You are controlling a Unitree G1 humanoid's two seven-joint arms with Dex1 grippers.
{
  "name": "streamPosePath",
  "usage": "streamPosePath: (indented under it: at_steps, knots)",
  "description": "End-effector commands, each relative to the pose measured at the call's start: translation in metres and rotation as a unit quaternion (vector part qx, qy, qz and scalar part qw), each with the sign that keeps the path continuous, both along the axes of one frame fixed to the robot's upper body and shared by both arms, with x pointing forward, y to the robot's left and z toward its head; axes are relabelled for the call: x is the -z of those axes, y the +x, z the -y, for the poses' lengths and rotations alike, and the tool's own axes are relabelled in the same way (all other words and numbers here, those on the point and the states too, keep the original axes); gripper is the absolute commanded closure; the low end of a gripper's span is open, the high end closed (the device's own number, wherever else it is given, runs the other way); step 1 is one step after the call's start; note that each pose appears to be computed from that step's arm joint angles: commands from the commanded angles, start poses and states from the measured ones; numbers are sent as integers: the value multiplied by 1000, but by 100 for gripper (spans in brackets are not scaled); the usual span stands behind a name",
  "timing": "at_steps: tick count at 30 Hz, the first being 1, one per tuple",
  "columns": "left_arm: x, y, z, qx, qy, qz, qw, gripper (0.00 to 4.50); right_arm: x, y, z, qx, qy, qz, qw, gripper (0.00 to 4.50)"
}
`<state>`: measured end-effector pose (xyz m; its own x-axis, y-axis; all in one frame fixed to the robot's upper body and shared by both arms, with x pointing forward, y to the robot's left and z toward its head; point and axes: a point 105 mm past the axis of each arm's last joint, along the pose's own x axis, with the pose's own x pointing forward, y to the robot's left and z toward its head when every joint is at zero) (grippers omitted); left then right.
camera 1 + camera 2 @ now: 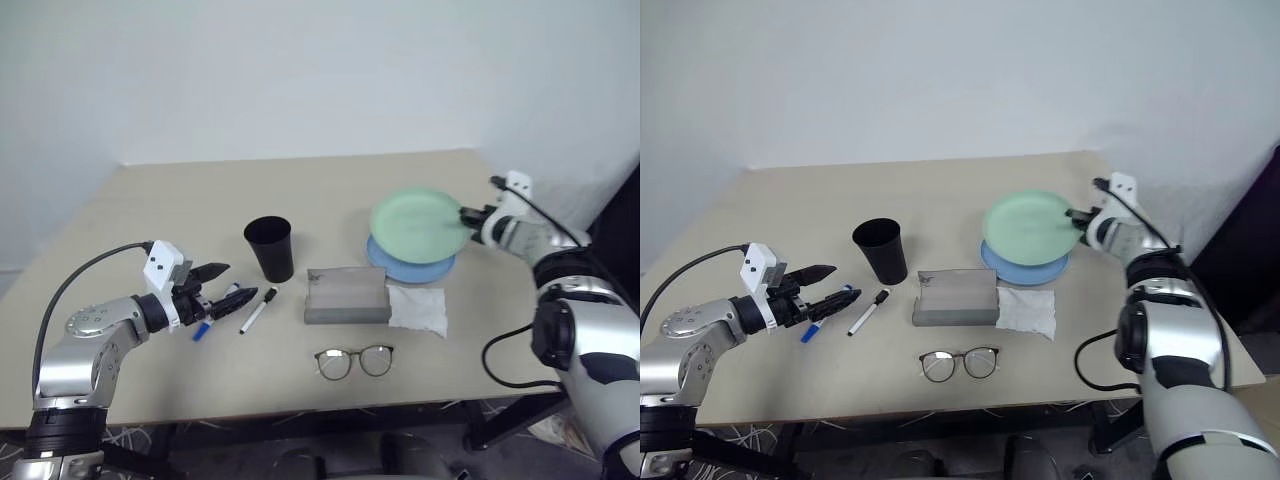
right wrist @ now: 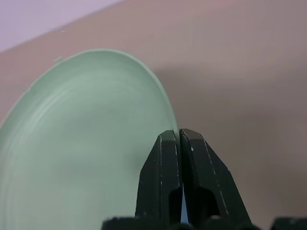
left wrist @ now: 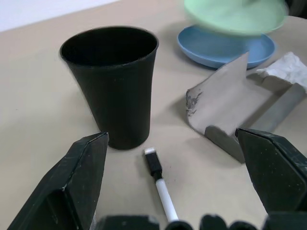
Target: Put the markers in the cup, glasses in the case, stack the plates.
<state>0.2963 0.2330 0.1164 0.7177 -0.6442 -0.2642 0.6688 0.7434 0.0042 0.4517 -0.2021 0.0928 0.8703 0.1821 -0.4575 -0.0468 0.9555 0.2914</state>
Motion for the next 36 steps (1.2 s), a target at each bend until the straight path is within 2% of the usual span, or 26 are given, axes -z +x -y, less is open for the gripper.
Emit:
streamPosePath:
  at_steps: [1, 3, 10, 23, 30, 33, 36]
  knots:
    - [-16, -1, -5, -8, 2, 28, 1000, 0, -24, 10, 9, 25, -14, 39, 999, 446]
    - [-16, -1, -4, -9, 2, 28, 1000, 0, -24, 10, 9, 27, -14, 39, 999, 446]
    - [-17, -6, -6, -16, 2, 30, 999, 0, 1, 5, -8, 16, -27, 12, 999, 446]
    - [-16, -6, -6, -16, 1, 26, 1000, 0, 11, -3, 13, 25, -54, -8, 998, 446]
    - [-16, -5, -5, -11, 1, 26, 1000, 0, 14, -4, 9, 18, -47, -16, 999, 446]
    - [-17, -4, -4, -9, 1, 26, 1000, 0, 15, -5, 9, 15, -47, -17, 999, 381]
    - [-17, -3, -3, -7, 0, 27, 1000, 0, 11, -4, 13, 12, -47, -11, 999, 284]
